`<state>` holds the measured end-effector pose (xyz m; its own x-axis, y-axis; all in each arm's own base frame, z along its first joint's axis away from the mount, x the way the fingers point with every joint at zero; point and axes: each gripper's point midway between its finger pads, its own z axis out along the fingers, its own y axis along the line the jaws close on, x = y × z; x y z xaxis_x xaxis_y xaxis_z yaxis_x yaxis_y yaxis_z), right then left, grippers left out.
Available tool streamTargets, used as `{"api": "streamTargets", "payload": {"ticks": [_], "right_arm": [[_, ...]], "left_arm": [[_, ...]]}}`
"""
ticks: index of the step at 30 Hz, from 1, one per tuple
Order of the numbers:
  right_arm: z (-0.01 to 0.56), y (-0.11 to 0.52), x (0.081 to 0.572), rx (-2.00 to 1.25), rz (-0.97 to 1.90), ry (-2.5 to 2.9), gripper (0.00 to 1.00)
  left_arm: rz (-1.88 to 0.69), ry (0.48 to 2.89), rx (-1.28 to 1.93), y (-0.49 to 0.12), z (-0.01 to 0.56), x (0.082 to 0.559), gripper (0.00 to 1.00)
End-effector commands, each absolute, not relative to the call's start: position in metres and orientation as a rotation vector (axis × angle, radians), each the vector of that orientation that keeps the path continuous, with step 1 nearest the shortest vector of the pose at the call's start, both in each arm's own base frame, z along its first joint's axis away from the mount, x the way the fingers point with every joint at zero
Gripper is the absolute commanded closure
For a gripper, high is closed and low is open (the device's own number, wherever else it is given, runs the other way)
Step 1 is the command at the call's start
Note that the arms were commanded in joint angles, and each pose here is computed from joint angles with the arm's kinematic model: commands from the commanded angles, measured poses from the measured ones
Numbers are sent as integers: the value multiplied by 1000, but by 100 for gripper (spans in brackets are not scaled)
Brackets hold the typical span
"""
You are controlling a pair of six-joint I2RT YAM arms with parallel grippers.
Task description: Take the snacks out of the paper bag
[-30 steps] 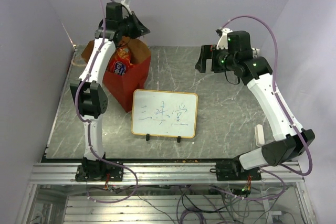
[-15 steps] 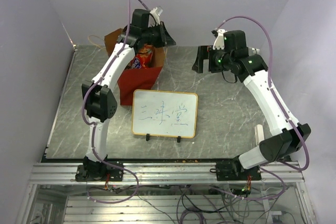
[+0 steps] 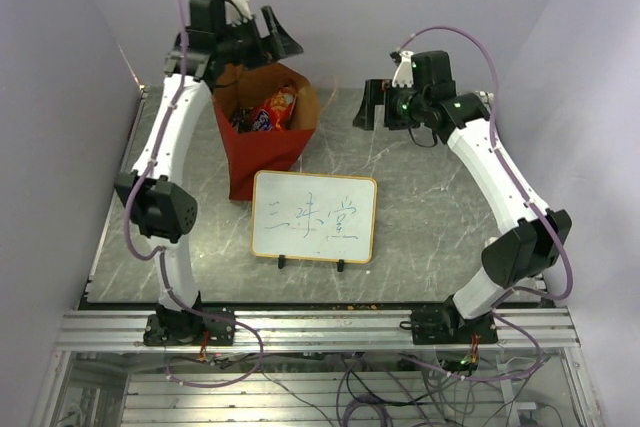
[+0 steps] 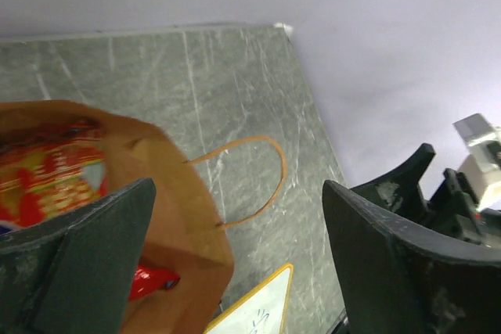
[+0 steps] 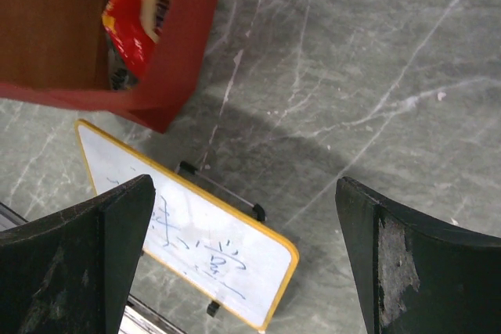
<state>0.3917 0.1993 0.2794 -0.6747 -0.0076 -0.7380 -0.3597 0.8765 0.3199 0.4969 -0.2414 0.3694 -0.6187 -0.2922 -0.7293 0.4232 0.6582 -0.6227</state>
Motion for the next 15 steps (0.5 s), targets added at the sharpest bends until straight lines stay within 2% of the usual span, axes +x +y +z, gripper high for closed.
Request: {"api": "streamTargets", "payload": {"ticks": [1, 8, 15], "right_arm": [[296, 218, 416, -265, 648, 2179, 0], [299, 253, 457, -276, 786, 2137, 0], [306, 297, 479, -246, 995, 2066, 9]], "left_arm": [[-994, 1956, 87, -206, 404, 481, 1], [-878, 1964, -42, -148, 413, 475, 1], [-804, 1949, -163, -105, 423, 471, 1]]}}
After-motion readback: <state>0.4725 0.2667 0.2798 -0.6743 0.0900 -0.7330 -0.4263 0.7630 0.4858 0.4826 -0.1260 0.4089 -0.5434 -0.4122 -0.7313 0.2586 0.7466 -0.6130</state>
